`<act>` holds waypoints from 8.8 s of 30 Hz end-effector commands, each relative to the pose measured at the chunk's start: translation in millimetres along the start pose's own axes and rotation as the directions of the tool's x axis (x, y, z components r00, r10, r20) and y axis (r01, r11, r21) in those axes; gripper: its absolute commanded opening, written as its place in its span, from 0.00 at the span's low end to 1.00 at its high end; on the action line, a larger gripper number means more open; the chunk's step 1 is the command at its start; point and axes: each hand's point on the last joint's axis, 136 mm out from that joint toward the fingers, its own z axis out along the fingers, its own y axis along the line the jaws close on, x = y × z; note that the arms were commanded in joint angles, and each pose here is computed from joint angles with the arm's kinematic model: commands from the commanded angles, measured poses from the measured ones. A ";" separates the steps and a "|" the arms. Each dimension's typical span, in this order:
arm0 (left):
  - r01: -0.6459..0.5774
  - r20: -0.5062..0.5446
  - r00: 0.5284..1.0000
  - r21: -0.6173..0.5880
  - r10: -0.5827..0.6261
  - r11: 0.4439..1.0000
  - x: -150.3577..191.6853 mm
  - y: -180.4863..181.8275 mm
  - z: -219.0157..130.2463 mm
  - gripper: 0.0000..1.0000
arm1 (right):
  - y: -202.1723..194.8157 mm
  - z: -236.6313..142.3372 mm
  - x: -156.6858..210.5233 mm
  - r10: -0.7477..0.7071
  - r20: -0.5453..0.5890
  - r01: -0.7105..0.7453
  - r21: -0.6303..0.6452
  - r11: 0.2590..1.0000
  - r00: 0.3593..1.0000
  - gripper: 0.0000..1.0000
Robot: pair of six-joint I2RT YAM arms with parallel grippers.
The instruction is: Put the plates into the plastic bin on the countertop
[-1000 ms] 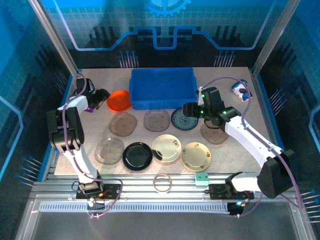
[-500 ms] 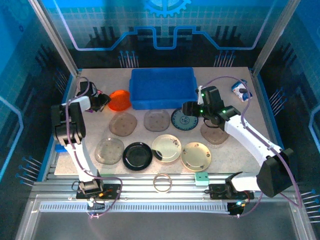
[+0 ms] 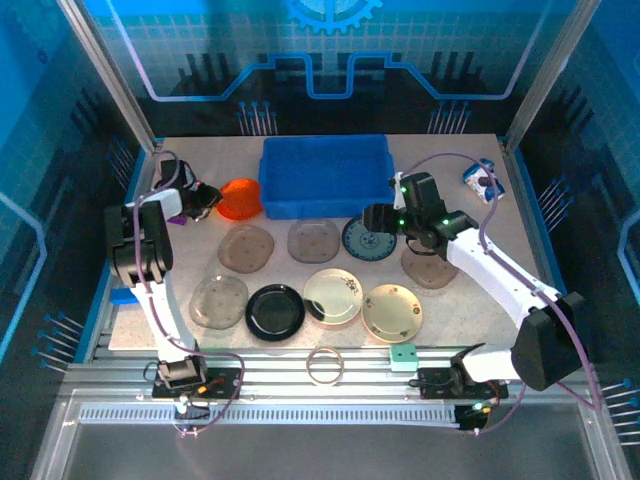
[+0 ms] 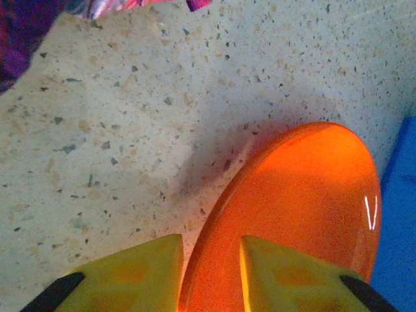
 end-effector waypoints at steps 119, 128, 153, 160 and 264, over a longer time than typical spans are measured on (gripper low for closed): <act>-0.447 -0.082 0.867 0.311 0.492 0.839 156.0 -305.7 27.3 0.65 | -203.1 -16.4 -3.4 0.433 0.111 -0.446 0.265 0.855 0.895 0.58; -0.487 0.030 0.854 0.392 0.519 0.780 148.1 -335.0 -64.1 0.65 | -227.0 16.9 19.5 0.531 0.060 -0.528 0.253 0.811 0.845 0.44; -0.487 0.017 0.847 0.426 0.531 0.763 163.9 -319.2 -87.3 0.60 | -250.2 72.0 24.4 0.619 0.034 -0.610 0.220 0.761 0.785 0.33; -0.484 0.009 0.848 0.424 0.530 0.766 164.1 -319.1 -83.2 0.59 | -253.2 79.3 19.9 0.625 0.020 -0.613 0.219 0.759 0.781 0.34; -0.297 -0.053 0.904 0.636 0.424 0.712 167.7 -301.7 -102.6 0.00 | 50.7 60.1 -105.4 0.179 -0.108 -0.203 -0.280 0.938 0.978 0.25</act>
